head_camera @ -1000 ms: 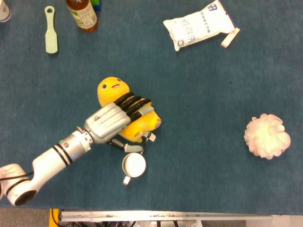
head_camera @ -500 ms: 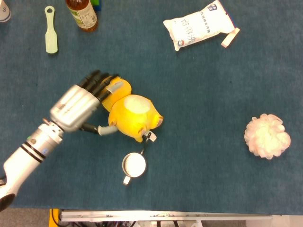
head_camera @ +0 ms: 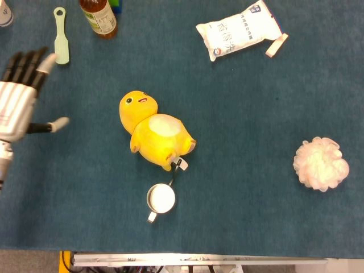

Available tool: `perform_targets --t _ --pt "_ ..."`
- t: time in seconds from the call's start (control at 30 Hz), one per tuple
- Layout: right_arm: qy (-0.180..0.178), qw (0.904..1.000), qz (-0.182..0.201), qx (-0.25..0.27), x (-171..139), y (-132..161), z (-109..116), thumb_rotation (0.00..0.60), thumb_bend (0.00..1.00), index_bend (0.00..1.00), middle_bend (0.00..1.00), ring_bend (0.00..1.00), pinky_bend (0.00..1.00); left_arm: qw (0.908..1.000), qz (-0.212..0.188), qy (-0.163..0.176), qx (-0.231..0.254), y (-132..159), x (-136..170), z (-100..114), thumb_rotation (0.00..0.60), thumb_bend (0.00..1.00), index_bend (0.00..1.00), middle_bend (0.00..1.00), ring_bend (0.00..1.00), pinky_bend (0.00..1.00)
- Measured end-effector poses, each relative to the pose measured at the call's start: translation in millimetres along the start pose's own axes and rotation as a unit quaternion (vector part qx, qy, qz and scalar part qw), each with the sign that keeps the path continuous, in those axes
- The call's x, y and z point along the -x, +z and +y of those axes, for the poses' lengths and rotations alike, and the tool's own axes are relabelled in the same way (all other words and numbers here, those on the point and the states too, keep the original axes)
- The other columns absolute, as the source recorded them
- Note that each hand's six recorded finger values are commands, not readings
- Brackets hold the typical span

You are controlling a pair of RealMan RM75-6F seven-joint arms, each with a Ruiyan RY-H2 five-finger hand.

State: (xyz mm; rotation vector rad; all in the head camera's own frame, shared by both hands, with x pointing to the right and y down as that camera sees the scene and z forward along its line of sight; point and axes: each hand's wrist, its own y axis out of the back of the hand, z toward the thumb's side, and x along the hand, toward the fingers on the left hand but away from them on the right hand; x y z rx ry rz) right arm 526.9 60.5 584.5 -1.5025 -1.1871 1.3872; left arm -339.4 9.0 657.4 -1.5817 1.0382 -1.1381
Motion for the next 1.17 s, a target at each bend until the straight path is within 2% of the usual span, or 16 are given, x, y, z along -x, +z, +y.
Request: perform_targets --t 0.07,0.2,0.37,0.57,0.73,1.17 --pt "0.004 1.0000 0.005 -0.002 2 1 -3 0.600 0.07 0.04 0.26 0.12 0.23 0.9998 0.018 0.004 0.002 -10 7 5 0.498 0.00 0.06 0.02 0.00 0.00" --pt "0.010 0.9999 0.010 -0.002 3 4 -6 0.600 0.07 0.04 0.26 0.12 0.23 0.9990 0.044 -0.001 0.004 -21 22 8 0.584 0.00 0.06 0.02 0.00 0.00" --pt "0.014 0.9998 0.012 -0.002 3 4 -7 0.600 0.07 0.04 0.26 0.12 0.23 0.9971 0.076 -0.001 -0.002 -35 45 12 0.588 0.00 0.06 0.02 0.00 0.00" --pt "0.012 0.9998 0.017 0.002 4 5 -6 0.600 0.07 0.04 0.26 0.12 0.23 0.9944 0.103 0.020 -0.012 -43 70 17 0.591 0.00 0.05 0.02 0.00 0.00" --pt "0.007 0.9997 0.022 0.004 3 6 -4 0.600 0.07 0.04 0.26 0.12 0.23 0.9935 0.110 0.025 -0.017 -43 87 17 0.590 0.00 0.05 0.02 0.00 0.00" --pt "0.008 0.9995 0.029 0.005 6 13 -4 0.600 0.07 0.04 0.26 0.12 0.23 0.9929 0.115 0.024 -0.013 -45 100 17 0.587 0.00 0.05 0.02 0.00 0.00"
